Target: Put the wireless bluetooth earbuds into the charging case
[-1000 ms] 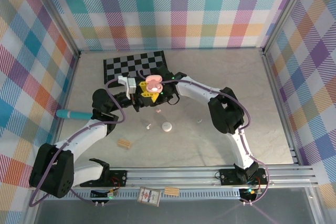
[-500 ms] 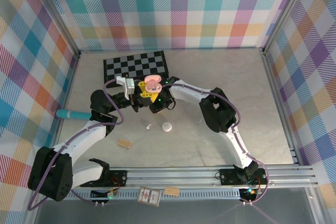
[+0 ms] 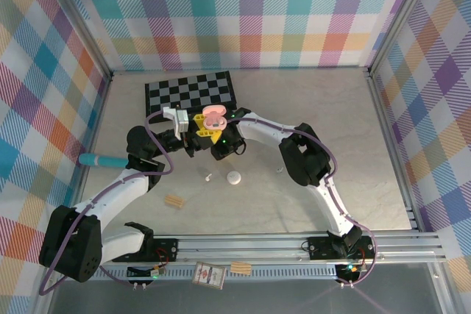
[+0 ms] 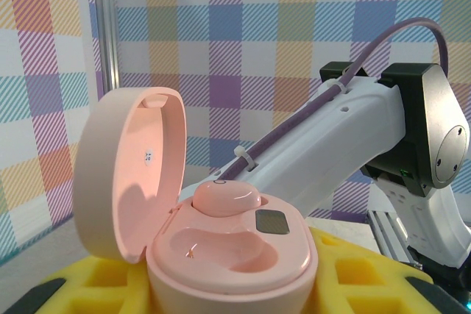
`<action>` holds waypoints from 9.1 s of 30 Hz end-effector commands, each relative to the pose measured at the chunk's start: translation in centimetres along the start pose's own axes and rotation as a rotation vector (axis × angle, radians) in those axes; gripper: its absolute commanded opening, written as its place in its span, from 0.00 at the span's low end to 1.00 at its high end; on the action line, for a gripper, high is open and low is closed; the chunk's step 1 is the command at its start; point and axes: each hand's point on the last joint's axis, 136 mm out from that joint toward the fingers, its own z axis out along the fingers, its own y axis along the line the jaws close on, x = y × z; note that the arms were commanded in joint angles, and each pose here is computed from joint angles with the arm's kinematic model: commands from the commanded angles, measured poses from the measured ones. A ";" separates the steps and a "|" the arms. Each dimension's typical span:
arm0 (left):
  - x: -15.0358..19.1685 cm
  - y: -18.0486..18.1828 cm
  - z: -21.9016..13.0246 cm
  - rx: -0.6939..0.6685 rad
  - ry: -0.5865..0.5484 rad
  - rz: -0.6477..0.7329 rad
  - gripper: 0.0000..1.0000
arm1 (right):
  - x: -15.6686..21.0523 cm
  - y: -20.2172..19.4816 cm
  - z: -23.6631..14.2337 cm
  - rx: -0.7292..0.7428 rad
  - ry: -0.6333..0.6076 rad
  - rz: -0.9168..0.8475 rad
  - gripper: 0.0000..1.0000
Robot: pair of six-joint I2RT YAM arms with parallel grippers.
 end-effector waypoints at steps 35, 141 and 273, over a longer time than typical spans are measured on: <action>2.1 3.4 2.3 -0.192 -0.005 0.157 0.32 | 0.7 -3.5 -28.3 -0.230 -0.777 0.318 0.19; 3.8 2.9 3.9 -0.166 -0.006 0.120 0.32 | -4.4 1.3 -33.8 -0.016 -0.834 0.126 0.54; 29.6 -3.3 -3.3 -0.609 1.805 -0.423 0.69 | 10.7 -20.2 -19.5 0.248 -0.666 0.774 0.72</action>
